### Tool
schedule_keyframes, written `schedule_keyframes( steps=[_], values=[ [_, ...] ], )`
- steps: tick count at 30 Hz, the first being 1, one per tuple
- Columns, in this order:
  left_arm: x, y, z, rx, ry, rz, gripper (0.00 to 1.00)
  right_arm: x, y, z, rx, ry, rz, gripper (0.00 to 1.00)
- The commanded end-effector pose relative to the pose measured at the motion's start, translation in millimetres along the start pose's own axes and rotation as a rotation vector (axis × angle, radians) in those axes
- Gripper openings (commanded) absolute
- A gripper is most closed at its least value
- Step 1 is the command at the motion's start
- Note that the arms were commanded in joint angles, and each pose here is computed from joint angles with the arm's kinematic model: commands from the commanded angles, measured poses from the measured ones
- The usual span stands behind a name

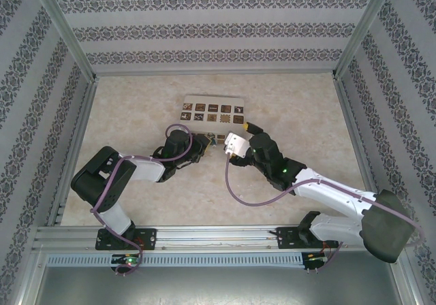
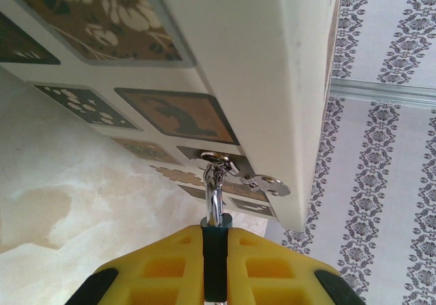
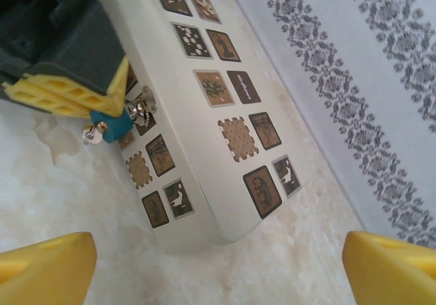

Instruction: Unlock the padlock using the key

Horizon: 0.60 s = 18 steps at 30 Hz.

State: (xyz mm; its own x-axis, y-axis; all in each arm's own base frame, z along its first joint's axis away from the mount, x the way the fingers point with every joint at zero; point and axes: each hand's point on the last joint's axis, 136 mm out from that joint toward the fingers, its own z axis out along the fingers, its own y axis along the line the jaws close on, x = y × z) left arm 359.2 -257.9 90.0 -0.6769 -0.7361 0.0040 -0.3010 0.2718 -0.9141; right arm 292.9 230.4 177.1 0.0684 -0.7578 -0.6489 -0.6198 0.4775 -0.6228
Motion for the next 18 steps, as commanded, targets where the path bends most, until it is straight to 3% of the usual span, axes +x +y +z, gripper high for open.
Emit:
schedule_keyframes(
  steps=[1,14,18],
  values=[
    [4.9,-35.3,-0.6,0.111,0.020,0.017,0.13,-4.8,15.5,0.0,-0.069,-0.031,-0.058,0.81],
    [3.3,-35.1,-2.8,0.111,0.007,0.018,0.13,-12.4,60.3,38.6,-0.224,0.012,-0.104,0.46],
    [2.2,-33.9,-3.7,0.109,0.000,0.015,0.14,-12.5,67.0,45.3,-0.249,0.015,-0.105,0.44]
  ],
)
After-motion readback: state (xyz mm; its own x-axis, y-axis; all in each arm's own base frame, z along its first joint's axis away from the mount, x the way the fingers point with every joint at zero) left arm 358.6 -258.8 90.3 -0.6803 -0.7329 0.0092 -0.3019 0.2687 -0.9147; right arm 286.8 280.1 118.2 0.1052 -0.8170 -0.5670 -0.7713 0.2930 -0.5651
